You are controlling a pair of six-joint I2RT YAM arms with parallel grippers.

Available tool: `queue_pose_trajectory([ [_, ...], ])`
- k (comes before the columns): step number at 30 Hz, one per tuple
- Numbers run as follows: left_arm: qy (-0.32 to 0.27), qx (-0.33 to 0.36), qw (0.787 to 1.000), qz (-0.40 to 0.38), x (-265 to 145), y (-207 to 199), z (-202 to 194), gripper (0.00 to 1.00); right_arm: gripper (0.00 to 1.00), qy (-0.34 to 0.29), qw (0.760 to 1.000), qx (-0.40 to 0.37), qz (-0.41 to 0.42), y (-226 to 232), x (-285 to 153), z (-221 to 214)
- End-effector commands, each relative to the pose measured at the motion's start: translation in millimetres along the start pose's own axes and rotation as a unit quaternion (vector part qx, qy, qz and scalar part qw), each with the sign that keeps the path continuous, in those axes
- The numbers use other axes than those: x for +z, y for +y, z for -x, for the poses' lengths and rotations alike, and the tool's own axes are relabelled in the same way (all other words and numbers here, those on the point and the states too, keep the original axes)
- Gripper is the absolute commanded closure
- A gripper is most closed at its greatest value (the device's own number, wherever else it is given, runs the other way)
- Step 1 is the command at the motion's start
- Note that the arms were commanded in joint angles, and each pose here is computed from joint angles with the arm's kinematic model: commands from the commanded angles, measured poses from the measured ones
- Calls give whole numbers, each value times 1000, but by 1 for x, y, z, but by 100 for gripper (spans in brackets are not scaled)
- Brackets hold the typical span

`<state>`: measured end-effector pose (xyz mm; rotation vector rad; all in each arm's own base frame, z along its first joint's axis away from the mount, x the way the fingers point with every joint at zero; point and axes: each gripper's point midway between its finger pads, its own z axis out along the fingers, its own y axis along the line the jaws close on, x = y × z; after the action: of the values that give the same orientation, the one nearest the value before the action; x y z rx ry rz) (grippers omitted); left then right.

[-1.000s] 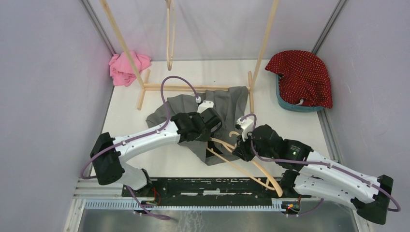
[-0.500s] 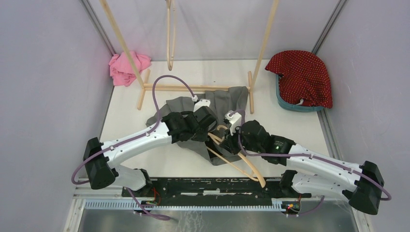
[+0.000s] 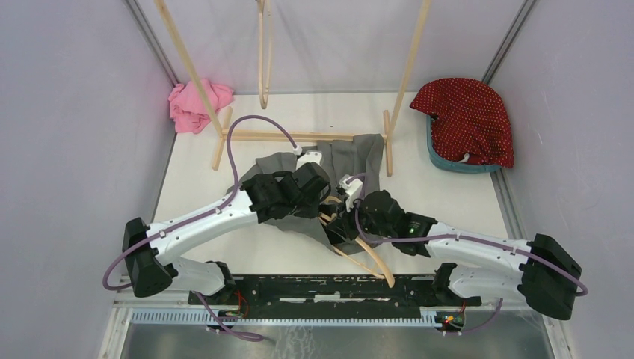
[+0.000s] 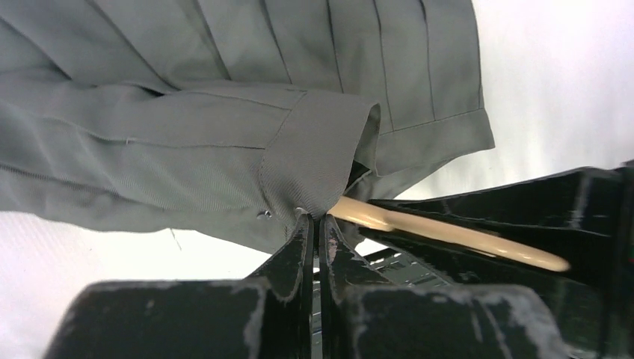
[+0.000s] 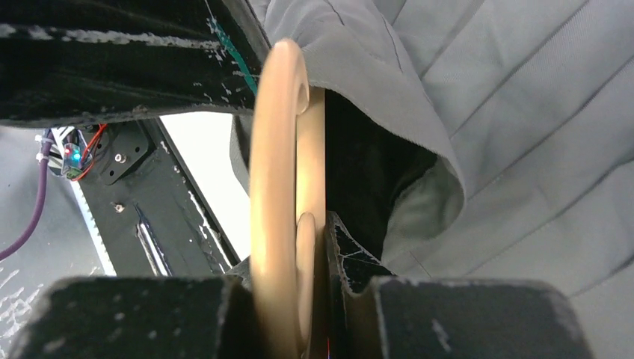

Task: Place the skirt on the hanger
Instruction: Hang the skirt on the hanger.

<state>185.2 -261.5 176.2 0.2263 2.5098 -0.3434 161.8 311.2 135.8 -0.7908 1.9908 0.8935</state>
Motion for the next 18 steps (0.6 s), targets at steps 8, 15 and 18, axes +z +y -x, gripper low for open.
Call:
queue_pose_trajectory([
  [8,-32,12,998,-59,-11,-19,16,76,99,-118,991,-2,62,27,-1,45],
  [15,-46,21,996,-69,-27,-8,14,52,99,-146,987,-10,67,27,-3,50],
  [18,-59,21,996,-65,-39,1,17,48,99,-146,987,-9,70,28,-2,48],
])
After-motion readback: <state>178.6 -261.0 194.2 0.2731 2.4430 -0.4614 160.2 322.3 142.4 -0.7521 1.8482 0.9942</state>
